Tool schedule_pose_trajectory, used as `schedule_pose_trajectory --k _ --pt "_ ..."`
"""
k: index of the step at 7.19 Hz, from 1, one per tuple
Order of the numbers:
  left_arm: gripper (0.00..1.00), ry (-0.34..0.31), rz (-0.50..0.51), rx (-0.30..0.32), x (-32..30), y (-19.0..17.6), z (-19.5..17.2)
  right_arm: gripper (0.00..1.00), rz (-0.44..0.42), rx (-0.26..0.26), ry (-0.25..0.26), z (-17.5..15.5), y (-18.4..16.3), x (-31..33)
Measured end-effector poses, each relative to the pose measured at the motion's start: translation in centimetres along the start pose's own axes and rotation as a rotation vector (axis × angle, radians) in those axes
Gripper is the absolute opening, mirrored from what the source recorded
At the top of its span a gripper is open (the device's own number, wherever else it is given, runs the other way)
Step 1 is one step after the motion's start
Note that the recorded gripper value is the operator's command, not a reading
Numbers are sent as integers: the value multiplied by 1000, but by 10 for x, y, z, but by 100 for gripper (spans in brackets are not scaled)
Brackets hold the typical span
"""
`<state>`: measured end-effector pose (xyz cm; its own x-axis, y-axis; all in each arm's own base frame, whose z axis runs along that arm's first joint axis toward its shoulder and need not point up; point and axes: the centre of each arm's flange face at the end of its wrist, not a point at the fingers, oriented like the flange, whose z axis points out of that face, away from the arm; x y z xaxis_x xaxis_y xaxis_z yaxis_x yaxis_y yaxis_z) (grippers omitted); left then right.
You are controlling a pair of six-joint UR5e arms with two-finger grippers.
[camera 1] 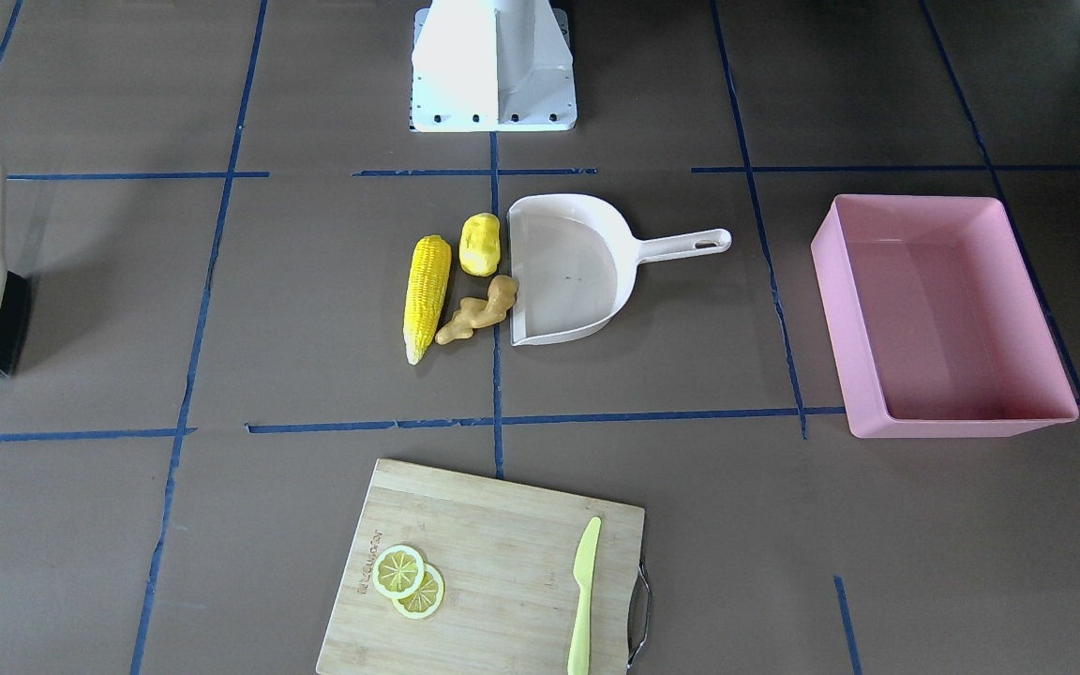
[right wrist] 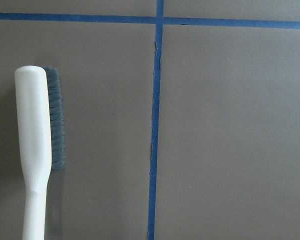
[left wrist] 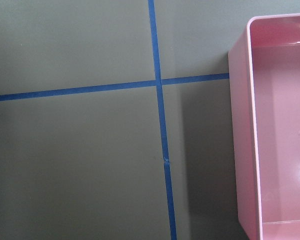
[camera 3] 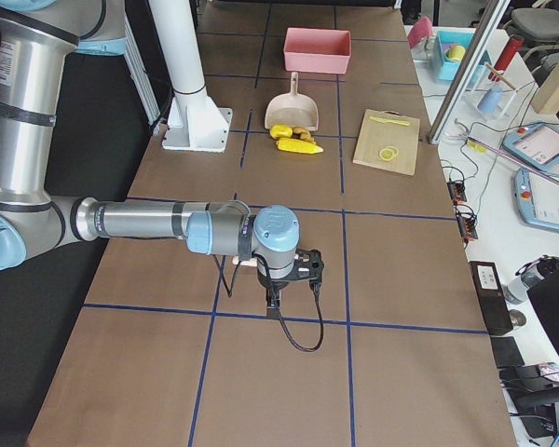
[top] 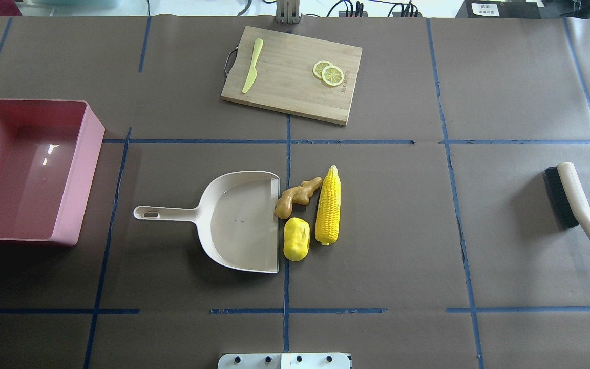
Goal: Sweep and dump trash into bin
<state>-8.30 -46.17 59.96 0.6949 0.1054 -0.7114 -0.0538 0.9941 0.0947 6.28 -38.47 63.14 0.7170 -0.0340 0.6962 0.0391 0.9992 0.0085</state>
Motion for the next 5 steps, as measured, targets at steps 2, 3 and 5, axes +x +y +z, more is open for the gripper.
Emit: schedule_pose_trajectory --k 2,3,5 --pt "100 0 -3 -1 0 8 0 100 -6 5 -3 -2 -1 -3" --pt "100 -2 -5 -2 1 12 0 100 -10 8 -4 -4 -1 -5" --pt "100 -5 -3 -3 2 15 0 100 -13 8 -5 -4 0 -6"
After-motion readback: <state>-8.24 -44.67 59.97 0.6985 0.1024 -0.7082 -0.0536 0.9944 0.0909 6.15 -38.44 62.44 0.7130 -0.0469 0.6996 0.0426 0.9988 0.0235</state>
